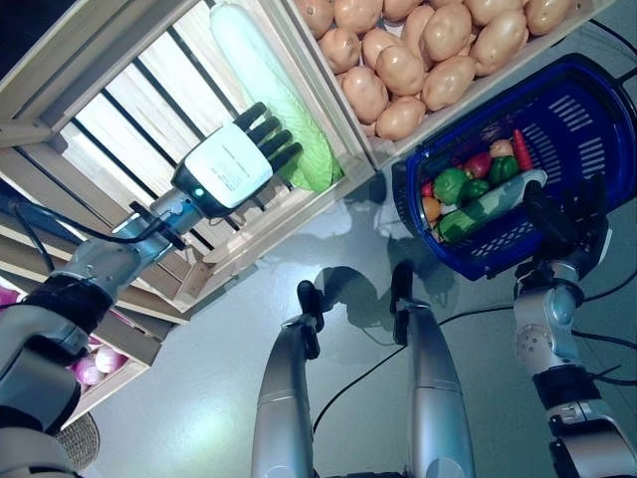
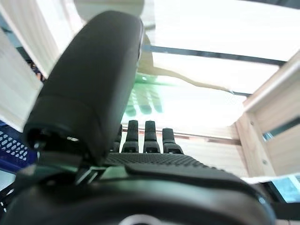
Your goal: Put vegetables into the basket
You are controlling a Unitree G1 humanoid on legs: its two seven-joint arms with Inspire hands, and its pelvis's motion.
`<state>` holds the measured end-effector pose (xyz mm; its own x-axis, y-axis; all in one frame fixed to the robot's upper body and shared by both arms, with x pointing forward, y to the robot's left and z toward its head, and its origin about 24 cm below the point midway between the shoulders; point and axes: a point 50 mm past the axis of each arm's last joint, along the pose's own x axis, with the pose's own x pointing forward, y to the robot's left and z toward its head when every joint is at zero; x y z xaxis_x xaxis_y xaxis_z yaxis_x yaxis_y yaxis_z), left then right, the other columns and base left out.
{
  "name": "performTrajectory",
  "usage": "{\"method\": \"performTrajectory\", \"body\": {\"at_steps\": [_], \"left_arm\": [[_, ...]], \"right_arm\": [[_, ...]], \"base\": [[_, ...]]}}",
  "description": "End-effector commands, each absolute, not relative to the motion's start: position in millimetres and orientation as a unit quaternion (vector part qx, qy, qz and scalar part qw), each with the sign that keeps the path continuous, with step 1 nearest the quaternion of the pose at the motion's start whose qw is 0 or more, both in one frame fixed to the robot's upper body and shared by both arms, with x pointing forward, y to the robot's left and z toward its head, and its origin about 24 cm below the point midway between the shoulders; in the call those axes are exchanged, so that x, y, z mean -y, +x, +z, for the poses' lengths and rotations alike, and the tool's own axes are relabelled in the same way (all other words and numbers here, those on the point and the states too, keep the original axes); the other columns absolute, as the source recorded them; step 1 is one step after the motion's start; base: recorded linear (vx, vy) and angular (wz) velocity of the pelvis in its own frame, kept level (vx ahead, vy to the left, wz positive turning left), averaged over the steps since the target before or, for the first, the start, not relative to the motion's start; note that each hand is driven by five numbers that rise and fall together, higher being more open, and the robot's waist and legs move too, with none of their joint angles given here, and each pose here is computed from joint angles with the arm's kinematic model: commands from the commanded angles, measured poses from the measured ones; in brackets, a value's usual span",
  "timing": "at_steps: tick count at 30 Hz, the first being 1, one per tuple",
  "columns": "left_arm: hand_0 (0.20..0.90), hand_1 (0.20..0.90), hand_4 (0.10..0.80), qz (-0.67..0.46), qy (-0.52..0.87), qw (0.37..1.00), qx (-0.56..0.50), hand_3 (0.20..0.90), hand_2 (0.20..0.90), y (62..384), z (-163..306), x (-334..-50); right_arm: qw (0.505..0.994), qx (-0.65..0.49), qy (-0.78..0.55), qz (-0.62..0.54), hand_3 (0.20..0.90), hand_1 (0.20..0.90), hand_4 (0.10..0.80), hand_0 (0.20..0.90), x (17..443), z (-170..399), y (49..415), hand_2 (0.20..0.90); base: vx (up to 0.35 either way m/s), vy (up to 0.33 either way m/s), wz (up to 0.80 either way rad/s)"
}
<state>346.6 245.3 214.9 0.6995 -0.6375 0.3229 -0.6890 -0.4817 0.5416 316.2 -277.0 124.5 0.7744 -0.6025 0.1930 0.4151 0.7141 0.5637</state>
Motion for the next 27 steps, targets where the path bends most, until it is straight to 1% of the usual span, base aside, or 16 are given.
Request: {"method": "performTrajectory", "body": {"at_steps": [1,8,27], "left_arm": [[0.9,0.9,0.8,0.129,0.842,0.298,0.43,0.9,0.9,341,262,-246],[0.9,0.9,0.8,0.121,0.853,0.297,0.413,0.9,0.9,348,265,-242],[0.9,0.9,0.8,0.106,0.868,0.25,0.416,0.9,0.9,360,279,-217]], "right_arm": [[0.887,0.297,0.252,-0.248,0.9,0.9,0.8,0.9,285,173,305,0.9],[0.888,0.299,0.251,-0.242,0.9,0.9,0.8,0.9,282,179,308,0.9],[0.891,0.299,0.254,-0.23,0.9,0.9,0.8,0.9,273,185,314,0.9]], "base": [[0.0,0.0,0.0],[0.0,0.0,0.0],[0.003,0.001,-0.01]]}}
